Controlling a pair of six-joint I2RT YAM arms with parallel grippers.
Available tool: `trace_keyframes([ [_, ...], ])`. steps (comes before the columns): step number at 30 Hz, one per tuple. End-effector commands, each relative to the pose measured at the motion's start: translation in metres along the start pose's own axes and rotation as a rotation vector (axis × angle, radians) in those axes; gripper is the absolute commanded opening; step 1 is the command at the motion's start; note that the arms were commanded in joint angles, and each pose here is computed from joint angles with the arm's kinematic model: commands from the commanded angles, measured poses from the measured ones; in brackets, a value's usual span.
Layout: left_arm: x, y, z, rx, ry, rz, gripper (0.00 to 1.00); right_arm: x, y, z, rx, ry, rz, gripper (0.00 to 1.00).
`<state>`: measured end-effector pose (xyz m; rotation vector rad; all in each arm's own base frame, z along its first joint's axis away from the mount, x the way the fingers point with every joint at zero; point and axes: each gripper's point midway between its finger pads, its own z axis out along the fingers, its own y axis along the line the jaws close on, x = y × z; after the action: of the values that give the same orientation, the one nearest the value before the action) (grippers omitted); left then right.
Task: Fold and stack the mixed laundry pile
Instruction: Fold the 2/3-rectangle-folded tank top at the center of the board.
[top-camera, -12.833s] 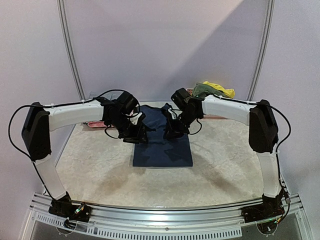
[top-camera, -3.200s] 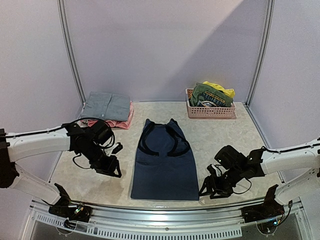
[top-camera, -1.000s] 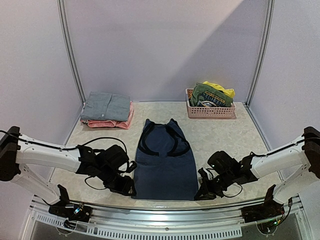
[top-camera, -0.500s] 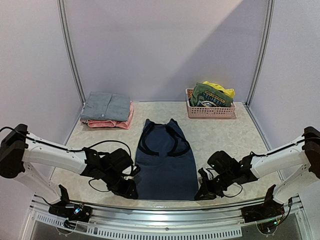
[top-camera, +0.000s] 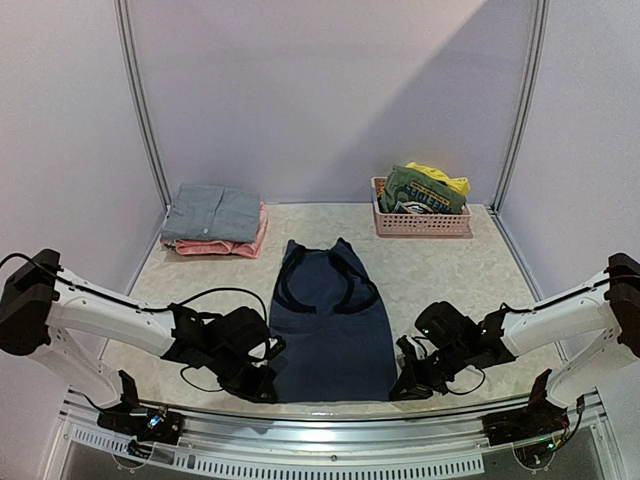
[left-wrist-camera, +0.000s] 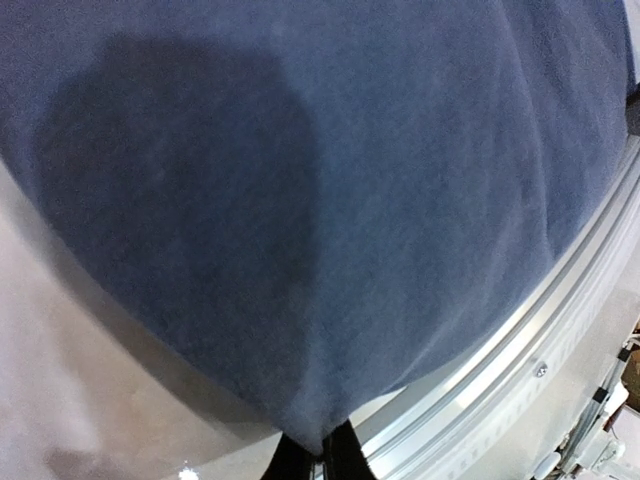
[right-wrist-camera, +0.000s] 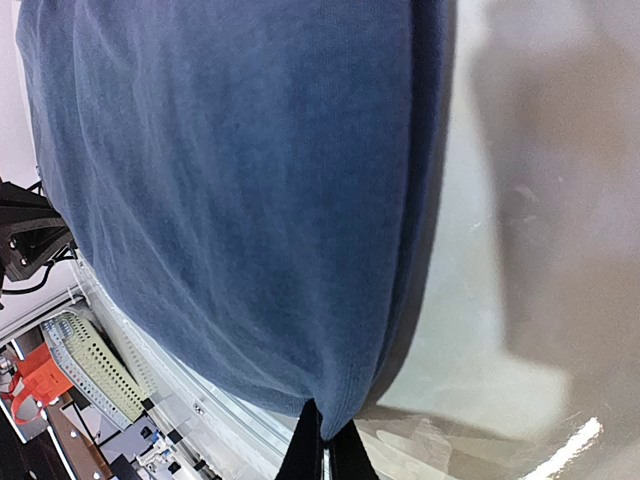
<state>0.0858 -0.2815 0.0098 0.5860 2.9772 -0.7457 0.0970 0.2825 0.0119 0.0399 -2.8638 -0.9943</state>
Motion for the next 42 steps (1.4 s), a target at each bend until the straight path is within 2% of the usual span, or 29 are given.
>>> trace_keyframes([
  [1, 0.017, 0.010, 0.006, -0.051, 0.034, -0.003, 0.00, 0.008, -0.020, 0.000, 0.076, 0.009, 0.022, 0.00],
  [20, 0.016, -0.034, -0.029, -0.035, 0.017, 0.027, 0.00, 0.021, 0.005, -0.060, 0.055, -0.039, 0.042, 0.00],
  [30, 0.005, -0.045, -0.053, -0.073, 0.044, 0.049, 0.00, 0.005, 0.028, -0.081, 0.142, -0.077, 0.005, 0.00],
  [42, -0.029, -0.050, -0.093, -0.049, -0.002, -0.004, 0.00, -0.031, 0.058, -0.111, 0.240, -0.142, -0.047, 0.00],
])
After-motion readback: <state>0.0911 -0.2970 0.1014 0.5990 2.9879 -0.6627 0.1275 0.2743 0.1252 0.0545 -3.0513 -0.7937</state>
